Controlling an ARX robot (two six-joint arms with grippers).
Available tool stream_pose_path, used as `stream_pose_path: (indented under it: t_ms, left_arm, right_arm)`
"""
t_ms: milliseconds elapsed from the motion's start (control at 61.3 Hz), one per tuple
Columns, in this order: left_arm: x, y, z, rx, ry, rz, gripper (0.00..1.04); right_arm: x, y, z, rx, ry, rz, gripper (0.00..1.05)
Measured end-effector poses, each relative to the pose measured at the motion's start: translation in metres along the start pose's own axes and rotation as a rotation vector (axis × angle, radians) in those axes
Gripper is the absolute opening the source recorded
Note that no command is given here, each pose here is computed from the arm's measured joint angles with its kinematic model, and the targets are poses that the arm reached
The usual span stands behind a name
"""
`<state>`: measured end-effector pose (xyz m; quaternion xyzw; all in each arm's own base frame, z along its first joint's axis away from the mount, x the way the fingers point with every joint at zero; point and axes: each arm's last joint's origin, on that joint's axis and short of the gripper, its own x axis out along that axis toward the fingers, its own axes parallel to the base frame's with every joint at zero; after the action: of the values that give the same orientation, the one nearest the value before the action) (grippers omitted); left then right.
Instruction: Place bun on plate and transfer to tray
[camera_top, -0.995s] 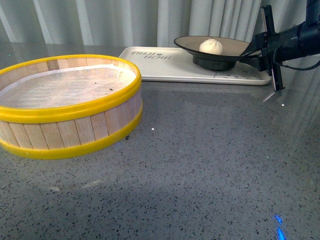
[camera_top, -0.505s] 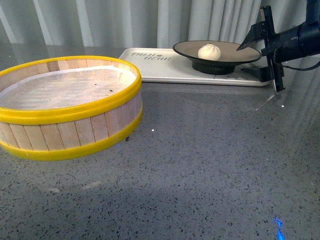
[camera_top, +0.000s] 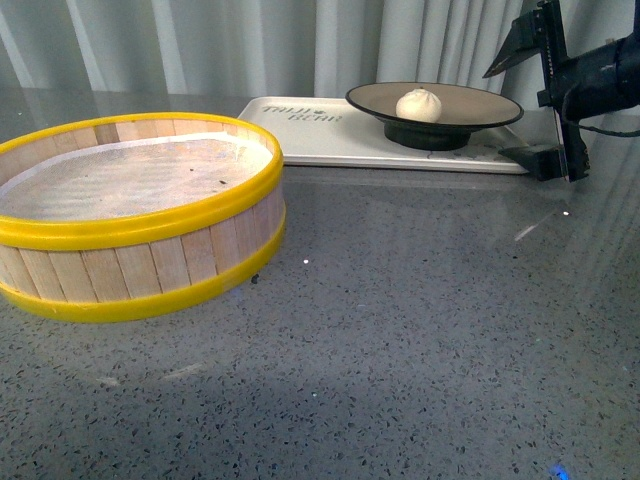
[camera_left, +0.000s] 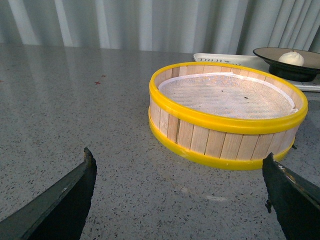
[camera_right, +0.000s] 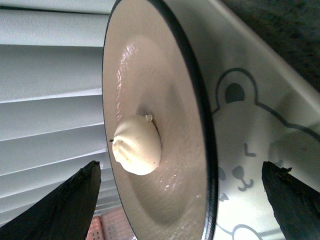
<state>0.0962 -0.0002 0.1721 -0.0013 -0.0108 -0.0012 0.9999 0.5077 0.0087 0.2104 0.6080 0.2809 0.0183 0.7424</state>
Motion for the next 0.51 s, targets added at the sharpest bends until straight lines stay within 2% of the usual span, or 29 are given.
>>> stream_pose_path:
  t_ms: [114,277,408,505]
  left_arm:
    - [0.000,0.000,0.000,0.000,0.000,0.000,0.98]
    - [0.000,0.000,0.000,0.000,0.000,0.000,0.98]
    - [0.000,0.000,0.000,0.000,0.000,0.000,0.98]
    - [0.000,0.000,0.000,0.000,0.000,0.000,0.98]
  right_arm:
    - [-0.017,-0.004,-0.003,-0.001,-0.035,0.005,0.96]
    - [-0.060,-0.007,-0.006,-0.058,-0.168,-0.002,0.96]
    - [-0.122,-0.019,-0.005,-0.195,-0.358,-0.044,0.96]
    - [-0.181,-0.038,-0.014,-0.349,-0.543,-0.139,0.96]
